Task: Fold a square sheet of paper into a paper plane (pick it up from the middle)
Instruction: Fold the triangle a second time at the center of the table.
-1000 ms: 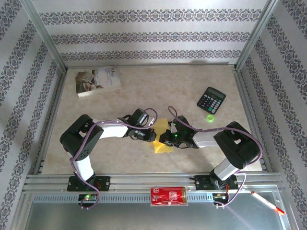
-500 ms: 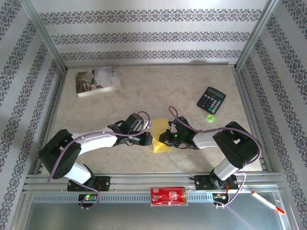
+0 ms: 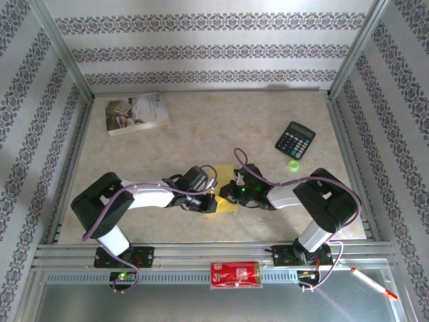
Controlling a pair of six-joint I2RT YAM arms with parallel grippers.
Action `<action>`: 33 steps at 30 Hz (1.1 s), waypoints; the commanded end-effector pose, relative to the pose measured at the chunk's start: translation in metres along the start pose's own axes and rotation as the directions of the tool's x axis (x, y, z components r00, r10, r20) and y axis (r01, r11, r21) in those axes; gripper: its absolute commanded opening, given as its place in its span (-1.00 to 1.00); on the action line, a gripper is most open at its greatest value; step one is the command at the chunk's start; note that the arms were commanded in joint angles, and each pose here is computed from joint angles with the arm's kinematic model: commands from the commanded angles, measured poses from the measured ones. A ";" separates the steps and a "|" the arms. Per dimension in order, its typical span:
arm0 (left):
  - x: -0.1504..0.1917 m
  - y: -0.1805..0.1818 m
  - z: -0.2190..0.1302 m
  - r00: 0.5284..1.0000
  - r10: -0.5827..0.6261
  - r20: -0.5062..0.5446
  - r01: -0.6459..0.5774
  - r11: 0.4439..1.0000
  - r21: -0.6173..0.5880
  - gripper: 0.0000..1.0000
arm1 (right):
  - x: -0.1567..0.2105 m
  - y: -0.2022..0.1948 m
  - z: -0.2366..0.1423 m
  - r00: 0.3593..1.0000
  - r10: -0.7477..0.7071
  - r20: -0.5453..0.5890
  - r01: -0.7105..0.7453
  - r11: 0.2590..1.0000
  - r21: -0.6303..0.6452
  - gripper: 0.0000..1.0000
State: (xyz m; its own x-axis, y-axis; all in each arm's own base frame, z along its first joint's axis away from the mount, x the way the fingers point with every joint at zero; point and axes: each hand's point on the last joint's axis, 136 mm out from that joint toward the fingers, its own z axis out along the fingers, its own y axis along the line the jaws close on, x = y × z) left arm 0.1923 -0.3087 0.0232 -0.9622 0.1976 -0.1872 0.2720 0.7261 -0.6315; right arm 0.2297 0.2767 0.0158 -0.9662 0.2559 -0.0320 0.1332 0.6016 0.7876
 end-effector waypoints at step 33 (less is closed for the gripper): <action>-0.024 -0.001 -0.007 0.992 -0.106 0.070 0.096 0.987 0.131 -1.00 | 0.014 -0.044 0.005 0.998 0.056 -0.017 -0.053 0.989 0.141 -0.92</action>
State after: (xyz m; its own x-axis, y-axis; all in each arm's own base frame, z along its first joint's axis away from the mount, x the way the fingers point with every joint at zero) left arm 0.2073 -0.3068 0.0200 -0.9830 0.1041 -0.1513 0.1812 0.6843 -0.7063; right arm 0.2311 0.2781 0.0159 -0.9656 0.2574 -0.0361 0.1286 0.5938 0.7942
